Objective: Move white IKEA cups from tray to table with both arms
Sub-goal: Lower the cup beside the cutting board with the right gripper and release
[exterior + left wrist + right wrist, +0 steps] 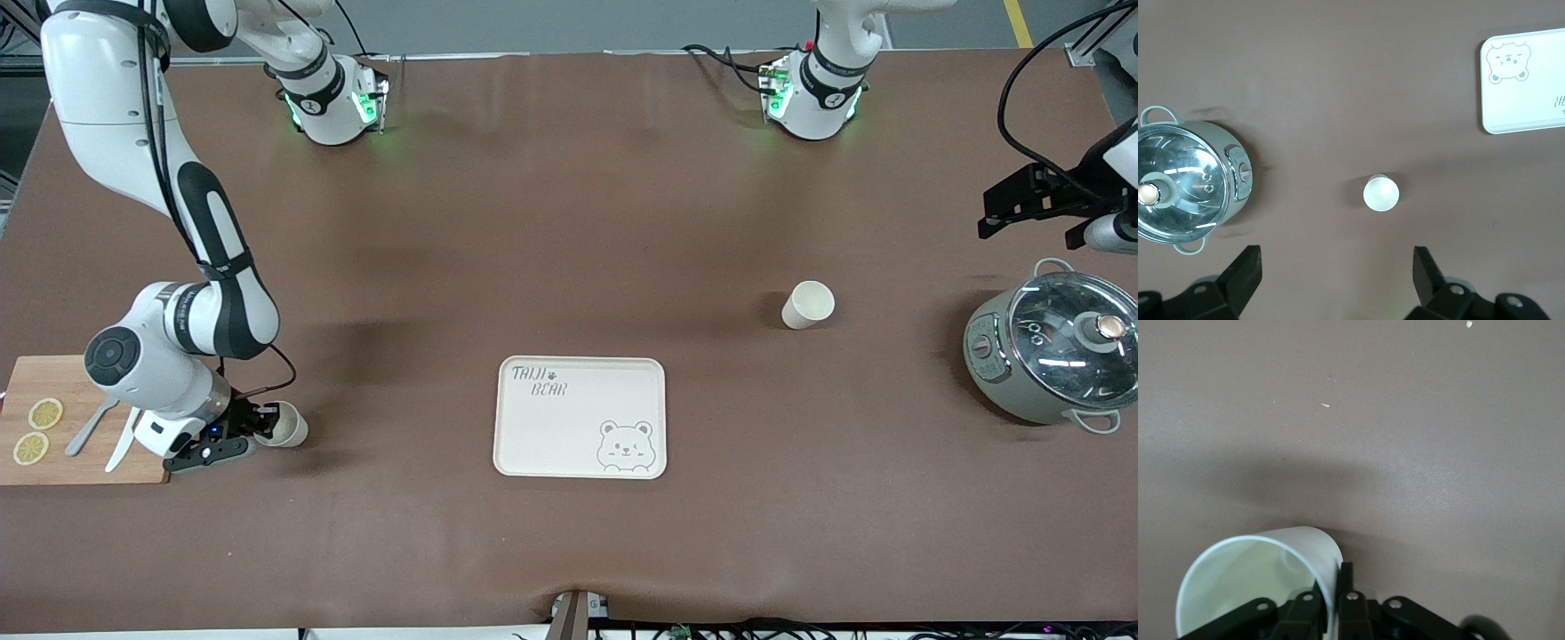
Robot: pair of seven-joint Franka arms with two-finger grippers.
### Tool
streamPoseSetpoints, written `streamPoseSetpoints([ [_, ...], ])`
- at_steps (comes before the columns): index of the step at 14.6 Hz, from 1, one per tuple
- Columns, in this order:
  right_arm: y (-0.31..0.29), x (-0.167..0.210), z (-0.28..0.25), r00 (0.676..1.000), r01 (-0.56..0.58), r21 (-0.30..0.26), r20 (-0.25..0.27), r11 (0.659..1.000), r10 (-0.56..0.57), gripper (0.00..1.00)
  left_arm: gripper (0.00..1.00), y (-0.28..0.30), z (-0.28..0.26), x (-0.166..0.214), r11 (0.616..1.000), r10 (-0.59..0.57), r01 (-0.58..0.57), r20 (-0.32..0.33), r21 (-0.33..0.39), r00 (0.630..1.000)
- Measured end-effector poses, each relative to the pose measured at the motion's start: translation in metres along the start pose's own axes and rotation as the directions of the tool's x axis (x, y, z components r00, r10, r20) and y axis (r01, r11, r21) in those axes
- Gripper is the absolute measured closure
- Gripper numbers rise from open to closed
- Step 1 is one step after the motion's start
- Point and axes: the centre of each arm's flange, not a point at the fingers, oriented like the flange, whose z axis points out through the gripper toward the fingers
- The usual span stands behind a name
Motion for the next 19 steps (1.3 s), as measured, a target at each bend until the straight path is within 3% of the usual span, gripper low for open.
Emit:
streamPoseSetpoints([
  [6,0.001,0.002,-0.002,1.0,0.027,-0.003,-0.008,1.0,-0.027,0.23,0.0,0.002,0.005,-0.002,1.0,0.007,-0.008,0.036,0.013,0.999],
  [9,0.004,0.006,-0.008,0.999,0.029,-0.009,-0.023,1.0,-0.029,0.0,0.0,0.003,0.004,-0.003,1.0,0.01,-0.01,0.039,0.015,0.999],
  [12,0.01,0.018,-0.026,1.0,0.028,0.001,-0.008,1.0,-0.028,0.0,0.0,0.004,0.003,-0.003,1.0,0.011,-0.012,0.036,0.015,0.999],
  [19,0.033,0.047,-0.158,0.984,0.019,0.097,0.173,0.995,-0.036,0.0,0.0,0.005,0.001,-0.003,1.0,0.006,-0.006,0.032,0.016,0.999],
])
